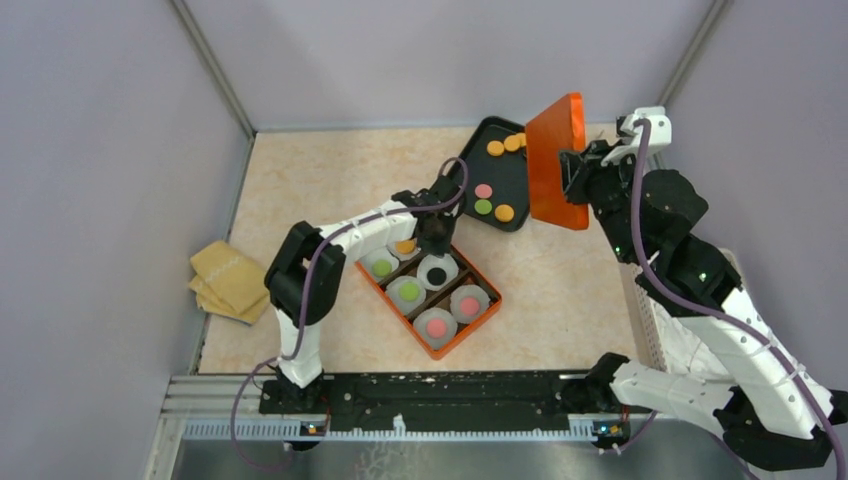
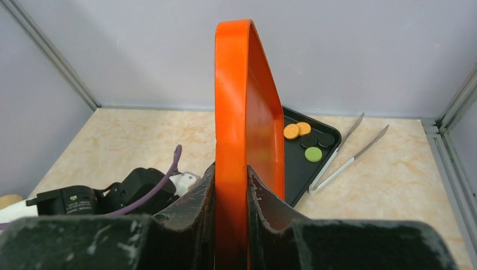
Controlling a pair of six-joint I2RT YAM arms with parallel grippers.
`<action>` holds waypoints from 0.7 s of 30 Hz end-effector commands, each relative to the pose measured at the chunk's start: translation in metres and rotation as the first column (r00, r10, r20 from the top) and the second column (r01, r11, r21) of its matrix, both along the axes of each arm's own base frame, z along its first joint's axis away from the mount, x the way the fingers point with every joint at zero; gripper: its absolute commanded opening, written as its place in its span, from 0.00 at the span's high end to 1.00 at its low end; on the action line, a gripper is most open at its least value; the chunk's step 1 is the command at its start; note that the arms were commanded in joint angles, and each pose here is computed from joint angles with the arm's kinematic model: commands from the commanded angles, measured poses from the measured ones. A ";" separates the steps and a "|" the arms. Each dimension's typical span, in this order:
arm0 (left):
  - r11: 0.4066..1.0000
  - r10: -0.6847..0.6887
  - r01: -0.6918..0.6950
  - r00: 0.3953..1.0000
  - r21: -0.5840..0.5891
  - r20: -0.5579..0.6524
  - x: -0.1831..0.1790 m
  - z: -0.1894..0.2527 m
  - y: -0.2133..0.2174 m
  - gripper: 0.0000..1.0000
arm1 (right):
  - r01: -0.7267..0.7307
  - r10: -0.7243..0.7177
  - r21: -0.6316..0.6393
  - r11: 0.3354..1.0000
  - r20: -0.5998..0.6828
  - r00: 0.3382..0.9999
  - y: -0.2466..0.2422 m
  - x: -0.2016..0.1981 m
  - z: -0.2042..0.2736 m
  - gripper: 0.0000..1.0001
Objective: Pack the cookies
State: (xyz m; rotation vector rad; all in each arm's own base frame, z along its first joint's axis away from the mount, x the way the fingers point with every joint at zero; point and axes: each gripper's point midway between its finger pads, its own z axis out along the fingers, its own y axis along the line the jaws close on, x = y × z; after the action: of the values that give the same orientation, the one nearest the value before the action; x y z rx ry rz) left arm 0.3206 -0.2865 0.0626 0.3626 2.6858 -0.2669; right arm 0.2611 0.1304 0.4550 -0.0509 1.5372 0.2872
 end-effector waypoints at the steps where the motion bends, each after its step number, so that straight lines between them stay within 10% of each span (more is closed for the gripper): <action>1: 0.995 -0.031 0.038 0.997 -0.095 0.075 0.028 0.013 -0.033 1.00 | 0.011 -0.015 0.066 0.998 0.063 0.998 -0.006 -0.004 0.026 1.00; 21: 0.969 0.195 -0.165 0.967 -0.182 0.162 0.152 0.024 0.000 1.00 | 0.008 -0.009 0.033 0.999 0.019 1.000 0.005 0.007 0.001 1.00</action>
State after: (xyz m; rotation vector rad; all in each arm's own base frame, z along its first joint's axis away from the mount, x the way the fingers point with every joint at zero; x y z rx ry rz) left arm 0.4451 -0.2954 0.0485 0.1078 2.5917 -0.3389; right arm 0.2661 0.1344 0.4347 -0.0667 1.5906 0.2584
